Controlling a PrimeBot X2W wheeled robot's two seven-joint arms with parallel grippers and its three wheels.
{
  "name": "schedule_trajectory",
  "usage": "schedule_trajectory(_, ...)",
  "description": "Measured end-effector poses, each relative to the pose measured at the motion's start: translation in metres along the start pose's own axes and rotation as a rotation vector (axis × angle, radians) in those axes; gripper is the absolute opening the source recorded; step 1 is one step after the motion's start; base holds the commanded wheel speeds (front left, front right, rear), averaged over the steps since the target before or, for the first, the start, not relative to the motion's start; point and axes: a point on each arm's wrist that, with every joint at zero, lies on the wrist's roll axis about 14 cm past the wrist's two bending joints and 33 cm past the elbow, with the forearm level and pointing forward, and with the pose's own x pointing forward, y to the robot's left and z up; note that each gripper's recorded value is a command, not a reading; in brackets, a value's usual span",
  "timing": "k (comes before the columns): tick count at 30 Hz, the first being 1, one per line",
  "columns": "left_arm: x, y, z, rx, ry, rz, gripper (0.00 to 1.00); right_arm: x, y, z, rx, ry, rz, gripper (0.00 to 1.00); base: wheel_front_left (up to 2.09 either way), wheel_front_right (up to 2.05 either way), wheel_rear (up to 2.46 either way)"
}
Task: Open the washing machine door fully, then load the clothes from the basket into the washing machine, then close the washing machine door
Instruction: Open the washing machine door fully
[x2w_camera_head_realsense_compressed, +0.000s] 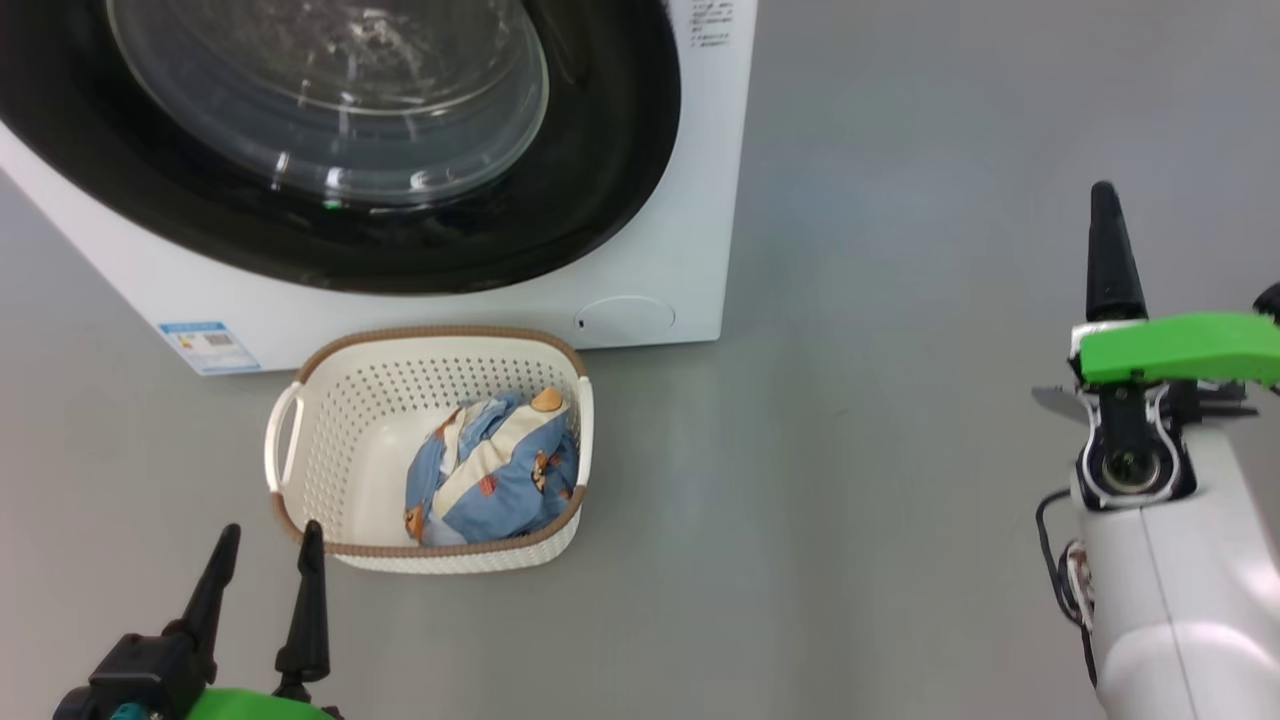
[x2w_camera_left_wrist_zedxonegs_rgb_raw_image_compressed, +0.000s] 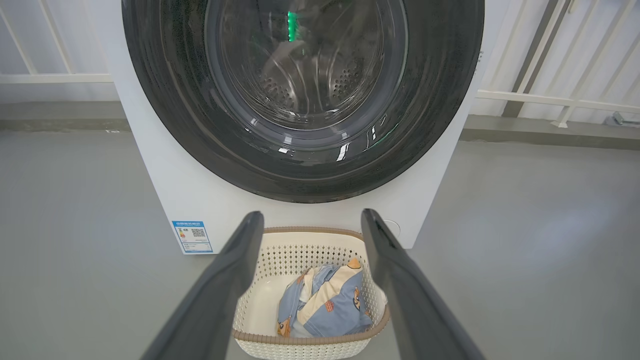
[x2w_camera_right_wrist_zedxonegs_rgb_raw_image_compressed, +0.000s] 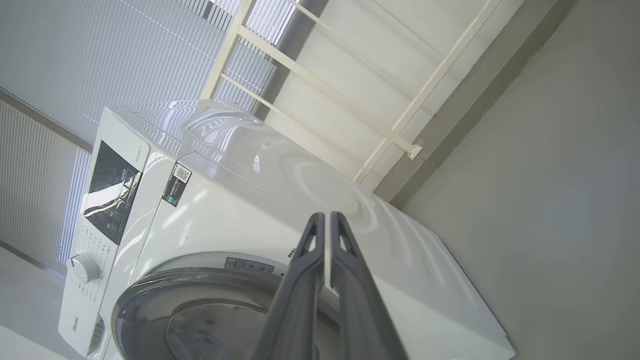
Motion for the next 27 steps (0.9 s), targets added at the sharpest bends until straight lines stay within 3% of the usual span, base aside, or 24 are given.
schedule_trajectory(8, 0.009, 0.001, -0.006, -0.015, 0.015, 0.004, 1.00, 0.031, -0.003, -0.032, 0.167, 0.131, -0.034, 0.00, 0.00, 0.00, 0.00)
schedule_trajectory(17, 0.025, 0.002, -0.014, -0.020, 0.035, 0.002, 1.00, 0.076, 0.022, -0.066, 0.328, 0.292, 0.006, 0.00, 0.00, 0.00, 0.00)
schedule_trajectory(27, 0.045, 0.000, -0.019, -0.036, 0.035, -0.003, 1.00, 0.119, 0.048, -0.102, 0.381, 0.432, 0.044, 0.00, 0.00, 0.00, 0.00)
